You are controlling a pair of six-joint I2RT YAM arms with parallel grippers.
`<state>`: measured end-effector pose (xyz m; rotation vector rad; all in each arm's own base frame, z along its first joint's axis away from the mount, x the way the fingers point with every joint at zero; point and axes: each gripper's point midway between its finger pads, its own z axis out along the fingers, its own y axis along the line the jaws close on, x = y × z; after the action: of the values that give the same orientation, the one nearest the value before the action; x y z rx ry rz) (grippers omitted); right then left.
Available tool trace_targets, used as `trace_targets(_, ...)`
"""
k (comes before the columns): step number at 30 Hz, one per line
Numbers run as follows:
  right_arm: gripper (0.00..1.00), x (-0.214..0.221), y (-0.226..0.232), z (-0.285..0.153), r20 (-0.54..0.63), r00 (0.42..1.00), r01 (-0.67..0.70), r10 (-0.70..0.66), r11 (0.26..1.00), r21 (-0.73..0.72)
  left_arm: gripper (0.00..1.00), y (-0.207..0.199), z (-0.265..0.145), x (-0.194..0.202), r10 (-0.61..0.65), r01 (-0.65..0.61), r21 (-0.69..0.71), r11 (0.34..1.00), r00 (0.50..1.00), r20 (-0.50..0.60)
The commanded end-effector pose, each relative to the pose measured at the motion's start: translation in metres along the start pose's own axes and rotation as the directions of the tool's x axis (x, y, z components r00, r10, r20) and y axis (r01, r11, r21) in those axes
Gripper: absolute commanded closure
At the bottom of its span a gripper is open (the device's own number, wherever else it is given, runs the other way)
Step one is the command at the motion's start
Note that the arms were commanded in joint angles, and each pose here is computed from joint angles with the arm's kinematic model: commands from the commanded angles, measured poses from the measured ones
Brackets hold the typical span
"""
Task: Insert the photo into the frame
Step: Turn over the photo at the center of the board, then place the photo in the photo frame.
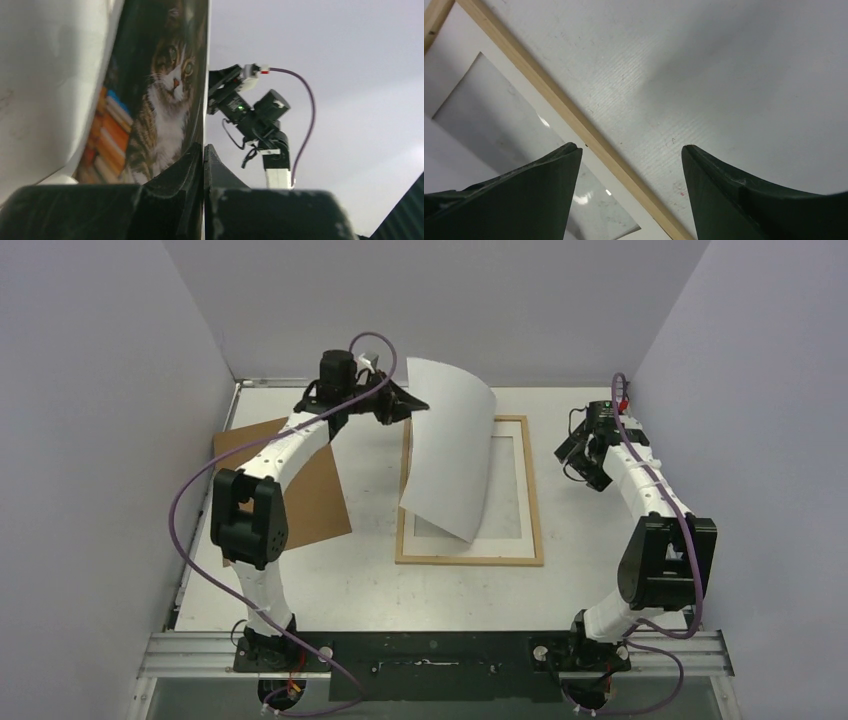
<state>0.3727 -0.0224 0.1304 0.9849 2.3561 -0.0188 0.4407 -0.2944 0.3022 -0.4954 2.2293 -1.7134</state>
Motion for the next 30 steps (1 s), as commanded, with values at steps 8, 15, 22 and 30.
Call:
trace_targets(8, 0.27, 0.011, 0.000, 0.016, -0.017, 0.999, 0.038, -0.038, 0.999, -0.022, 1.00, 0.080, -0.006, -0.028, -0.124, 0.125, -0.051, 0.991, 0.992, 0.021)
trace_targets(15, 0.26, 0.022, 0.009, 0.019, -0.052, 0.996, 0.065, -0.070, 0.993, -0.095, 1.00, 0.121, 0.003, -0.025, -0.165, 0.162, -0.128, 0.979, 0.986, -0.019)
trace_targets(22, 0.25, 0.049, 0.016, 0.026, -0.146, 0.984, 0.077, -0.103, 0.982, -0.171, 1.00, 0.168, -0.002, -0.016, -0.161, 0.146, -0.225, 0.964, 0.986, -0.052)
trace_targets(30, 0.23, 0.083, 0.010, 0.046, -0.284, 0.942, 0.129, -0.176, 0.976, -0.176, 0.93, 0.206, 0.005, -0.006, -0.146, 0.109, -0.306, 0.946, 0.984, -0.099)
